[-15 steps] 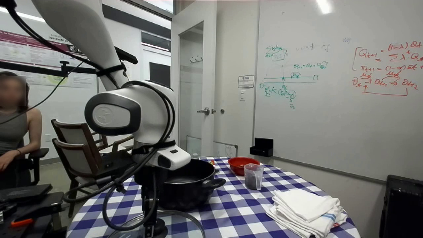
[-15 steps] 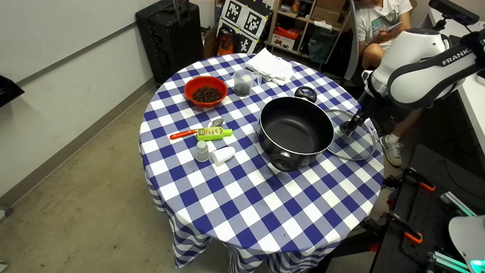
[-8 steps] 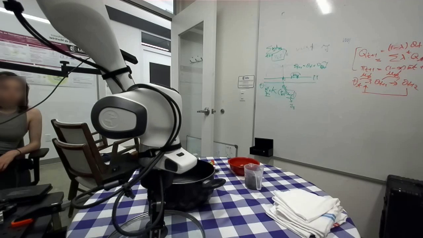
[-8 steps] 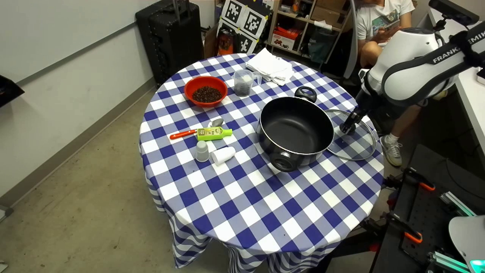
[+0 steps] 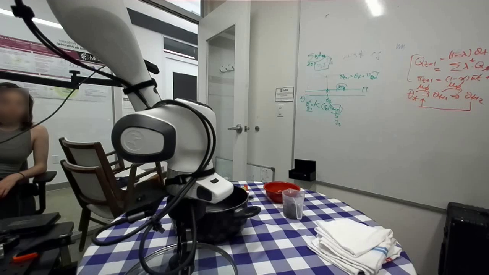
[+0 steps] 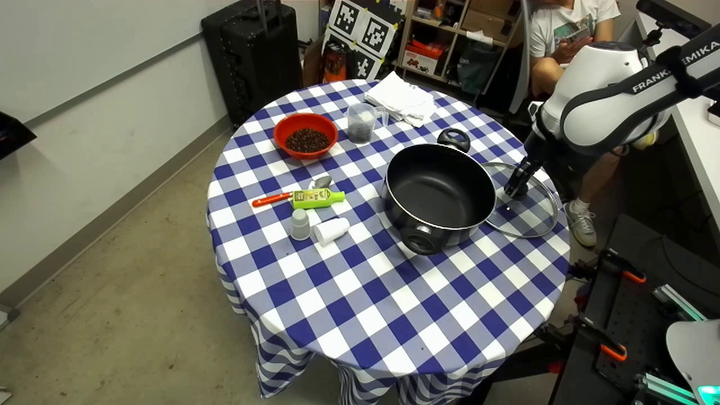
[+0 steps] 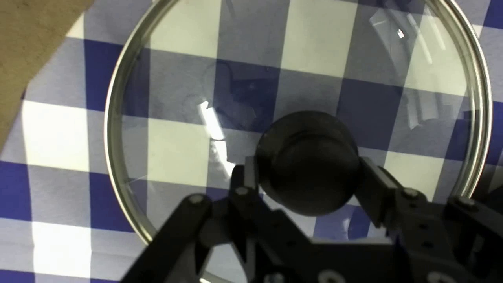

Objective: Put the glass lid on the black pot

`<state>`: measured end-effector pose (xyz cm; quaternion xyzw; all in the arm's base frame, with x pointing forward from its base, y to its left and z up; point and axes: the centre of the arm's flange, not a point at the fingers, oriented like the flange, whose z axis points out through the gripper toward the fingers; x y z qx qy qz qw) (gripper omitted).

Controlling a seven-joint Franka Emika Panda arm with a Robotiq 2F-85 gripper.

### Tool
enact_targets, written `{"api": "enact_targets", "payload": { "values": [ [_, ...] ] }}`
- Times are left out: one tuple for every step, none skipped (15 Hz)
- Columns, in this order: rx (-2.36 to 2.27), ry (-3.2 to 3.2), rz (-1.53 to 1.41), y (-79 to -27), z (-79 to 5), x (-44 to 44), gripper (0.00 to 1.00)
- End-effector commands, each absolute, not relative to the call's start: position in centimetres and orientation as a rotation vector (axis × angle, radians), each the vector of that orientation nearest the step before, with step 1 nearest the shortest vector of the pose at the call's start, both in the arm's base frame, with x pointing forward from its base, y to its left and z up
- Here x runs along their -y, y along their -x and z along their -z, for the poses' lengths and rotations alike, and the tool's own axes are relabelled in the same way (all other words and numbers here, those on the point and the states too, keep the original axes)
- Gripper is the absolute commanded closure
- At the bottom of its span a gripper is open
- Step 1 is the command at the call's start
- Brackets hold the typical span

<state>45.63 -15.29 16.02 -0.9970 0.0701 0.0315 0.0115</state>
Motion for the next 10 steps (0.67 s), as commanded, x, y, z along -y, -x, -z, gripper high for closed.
{"api": "enact_targets", "payload": {
  "values": [
    [-0.194, 3.088, -0.089, -45.9, -15.4, 15.8, 0.65],
    [-0.193, 3.086, -0.081, -46.1, -15.6, 15.7, 0.70],
    [-0.192, 3.084, -0.076, -46.1, -15.6, 15.6, 0.72],
    [-0.195, 3.080, -0.070, -46.1, -16.1, 15.5, 0.74],
    [-0.195, 3.075, -0.062, -45.9, -16.5, 15.6, 0.74],
    [-0.187, 3.074, -0.045, -45.5, -17.4, 15.8, 0.74],
    [-0.155, 3.082, -0.021, -45.2, -18.1, 16.2, 0.74],
    [-0.128, 3.087, -0.014, -44.9, -18.7, 16.8, 0.74],
    [-0.095, 3.090, 0.002, -44.7, -19.2, 17.5, 0.74],
    [-0.035, 3.092, 0.002, -44.6, -20.1, 18.4, 0.74]
  ]
}}
